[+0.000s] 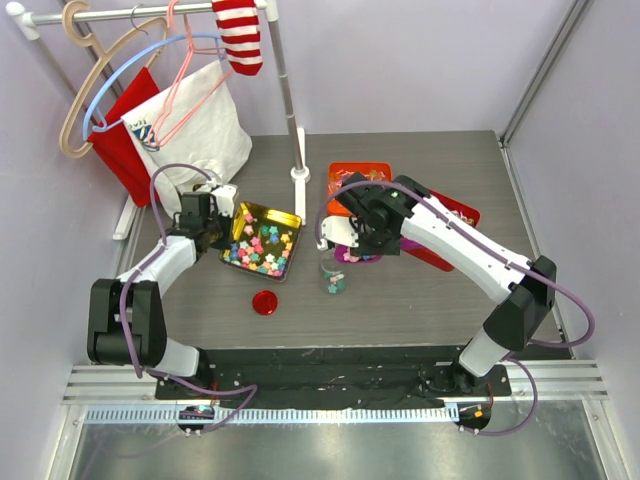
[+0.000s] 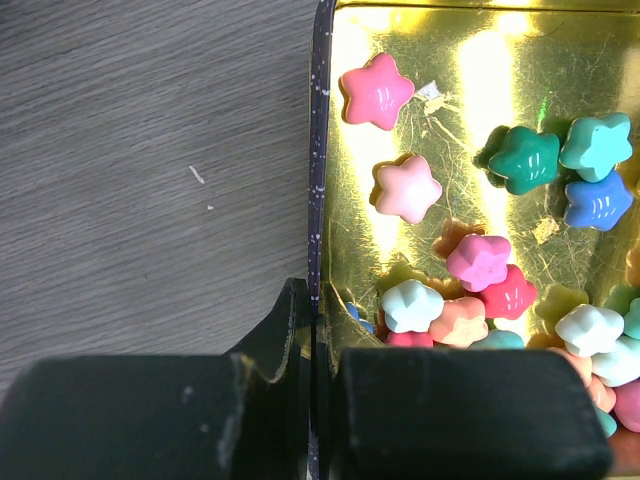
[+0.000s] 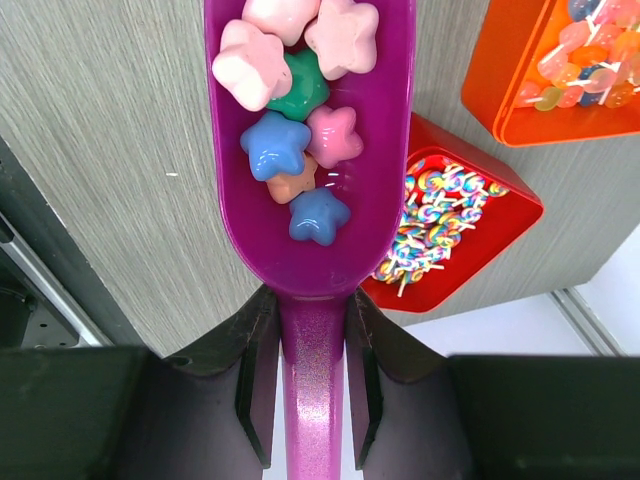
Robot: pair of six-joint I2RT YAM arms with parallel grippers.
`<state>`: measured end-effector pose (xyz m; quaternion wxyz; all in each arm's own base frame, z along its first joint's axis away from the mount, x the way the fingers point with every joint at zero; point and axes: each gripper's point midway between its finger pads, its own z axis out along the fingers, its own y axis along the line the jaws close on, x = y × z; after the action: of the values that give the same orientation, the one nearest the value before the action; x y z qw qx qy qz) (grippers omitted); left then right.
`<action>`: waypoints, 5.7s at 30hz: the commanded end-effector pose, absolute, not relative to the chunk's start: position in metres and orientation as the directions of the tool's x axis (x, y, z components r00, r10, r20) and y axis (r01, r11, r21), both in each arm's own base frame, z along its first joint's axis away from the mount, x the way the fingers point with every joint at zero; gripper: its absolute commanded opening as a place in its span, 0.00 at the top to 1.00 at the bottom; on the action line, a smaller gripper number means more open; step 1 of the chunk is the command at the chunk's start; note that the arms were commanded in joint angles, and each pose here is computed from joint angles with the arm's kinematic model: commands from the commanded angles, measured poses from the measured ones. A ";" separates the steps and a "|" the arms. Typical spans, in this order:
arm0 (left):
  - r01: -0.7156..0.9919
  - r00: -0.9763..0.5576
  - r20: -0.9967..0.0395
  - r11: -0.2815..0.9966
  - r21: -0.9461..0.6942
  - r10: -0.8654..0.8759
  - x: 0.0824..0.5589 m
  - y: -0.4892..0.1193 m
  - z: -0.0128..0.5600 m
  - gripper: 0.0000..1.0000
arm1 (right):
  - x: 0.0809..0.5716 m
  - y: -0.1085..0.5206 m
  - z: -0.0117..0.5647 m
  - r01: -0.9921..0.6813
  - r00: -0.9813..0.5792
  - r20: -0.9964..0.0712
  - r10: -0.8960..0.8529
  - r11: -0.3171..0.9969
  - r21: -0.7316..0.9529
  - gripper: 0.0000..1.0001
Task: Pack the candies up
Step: Place the fake candies in the packing bottle, then scoop the fake candies from the storage box.
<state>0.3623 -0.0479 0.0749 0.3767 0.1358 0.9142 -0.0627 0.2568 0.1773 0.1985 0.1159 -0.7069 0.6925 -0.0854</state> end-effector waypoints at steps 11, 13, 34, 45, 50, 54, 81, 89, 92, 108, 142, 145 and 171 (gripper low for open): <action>0.303 -0.596 -0.783 0.953 -0.014 0.178 0.382 -0.053 0.100 1.00 | 0.225 0.139 0.214 -0.955 0.054 0.135 -0.989 -0.091 -0.283 0.99; 0.302 -0.597 -0.782 0.953 -0.013 0.178 0.382 -0.052 0.099 1.00 | 0.225 0.140 0.216 -0.952 0.057 0.135 -0.989 -0.095 -0.291 0.99; 0.304 -0.598 -0.782 0.953 -0.016 0.177 0.383 -0.053 0.098 1.00 | 0.233 0.140 0.227 -0.928 0.062 0.177 -0.982 -0.122 -0.352 0.99; 0.302 -0.602 -0.779 0.953 -0.018 0.177 0.382 -0.052 0.096 1.00 | 0.233 0.141 0.230 -0.913 0.078 0.209 -0.975 -0.154 -0.378 0.99; 0.304 -0.602 -0.779 0.953 -0.019 0.177 0.383 -0.052 0.095 1.00 | 0.233 0.142 0.232 -0.907 0.082 0.216 -0.973 -0.163 -0.388 0.99; 0.303 -0.603 -0.778 0.953 -0.019 0.177 0.382 -0.052 0.095 1.00 | 0.232 0.144 0.235 -0.900 0.088 0.219 -0.972 -0.172 -0.401 0.99; 0.302 -0.603 -0.778 0.953 -0.019 0.176 0.382 -0.052 0.095 1.00 | 0.231 0.147 0.241 -0.847 0.136 0.324 -0.936 -0.280 -0.453 0.99; 0.300 -0.604 -0.778 0.954 -0.017 0.176 0.382 -0.051 0.095 1.00 | 0.234 0.150 0.247 -0.820 0.150 0.363 -0.919 -0.321 -0.474 0.99; 0.297 -0.603 -0.779 0.955 -0.017 0.174 0.383 -0.050 0.095 1.00 | 0.233 0.150 0.247 -0.811 0.155 0.383 -0.910 -0.339 -0.477 0.99; 0.296 -0.605 -0.777 0.955 -0.018 0.173 0.383 -0.050 0.094 1.00 | 0.235 0.157 0.258 -0.776 0.168 0.397 -0.902 -0.369 -0.512 0.99; 0.331 -0.589 -0.789 0.943 -0.038 0.176 0.381 -0.056 0.105 1.00 | 0.334 0.256 0.263 -0.838 0.031 -0.214 -0.976 0.092 -0.539 0.99; 0.346 -0.582 -0.793 0.937 -0.041 0.180 0.379 -0.059 0.105 1.00 | 0.347 0.264 0.260 -0.816 0.030 -0.202 -0.979 0.093 -0.570 0.99; 0.434 -0.528 -0.849 0.868 -0.242 0.028 0.370 -0.068 0.141 1.00 | 0.381 0.246 0.191 -0.821 -0.029 -0.090 -0.996 0.075 -0.565 0.99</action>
<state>0.3601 -0.0529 0.1076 0.4192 0.1175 0.8823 -0.1787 0.3788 0.2286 0.1864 0.2120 -0.6465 0.7040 -0.2038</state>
